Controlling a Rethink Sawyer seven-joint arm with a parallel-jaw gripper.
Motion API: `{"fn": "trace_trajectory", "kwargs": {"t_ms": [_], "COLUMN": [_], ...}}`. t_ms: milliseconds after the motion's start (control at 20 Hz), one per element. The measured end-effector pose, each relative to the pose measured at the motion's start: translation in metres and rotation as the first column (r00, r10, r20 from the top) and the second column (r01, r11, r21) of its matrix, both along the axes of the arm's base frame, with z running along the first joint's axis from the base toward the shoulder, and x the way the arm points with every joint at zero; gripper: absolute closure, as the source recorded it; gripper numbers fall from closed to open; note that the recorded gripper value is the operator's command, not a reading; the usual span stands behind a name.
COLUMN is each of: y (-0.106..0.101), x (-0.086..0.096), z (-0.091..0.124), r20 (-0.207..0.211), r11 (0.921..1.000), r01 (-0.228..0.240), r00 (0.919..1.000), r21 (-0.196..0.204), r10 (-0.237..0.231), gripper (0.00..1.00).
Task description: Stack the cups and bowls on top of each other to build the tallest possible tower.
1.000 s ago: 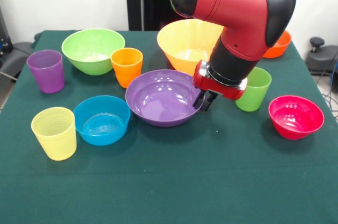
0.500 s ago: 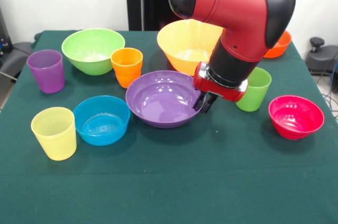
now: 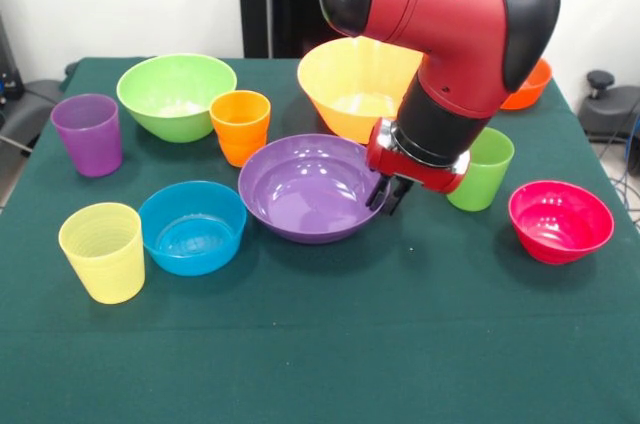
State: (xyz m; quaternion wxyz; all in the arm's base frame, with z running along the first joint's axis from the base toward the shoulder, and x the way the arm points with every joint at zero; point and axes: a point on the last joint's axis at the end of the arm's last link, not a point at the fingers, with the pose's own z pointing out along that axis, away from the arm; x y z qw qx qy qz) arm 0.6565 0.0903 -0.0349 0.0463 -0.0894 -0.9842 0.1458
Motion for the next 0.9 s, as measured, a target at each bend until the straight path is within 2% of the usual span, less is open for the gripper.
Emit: {"fn": "trace_trajectory", "kwargs": {"t_ms": [900], "y": [-0.0059], "x": [0.0068], "z": [-0.0002], "r20": [-0.001], "r11": [0.9994], "r01": [0.024], "r00": [0.9997], "r21": [0.026], "r10": [-0.024], "gripper": [1.00]}}
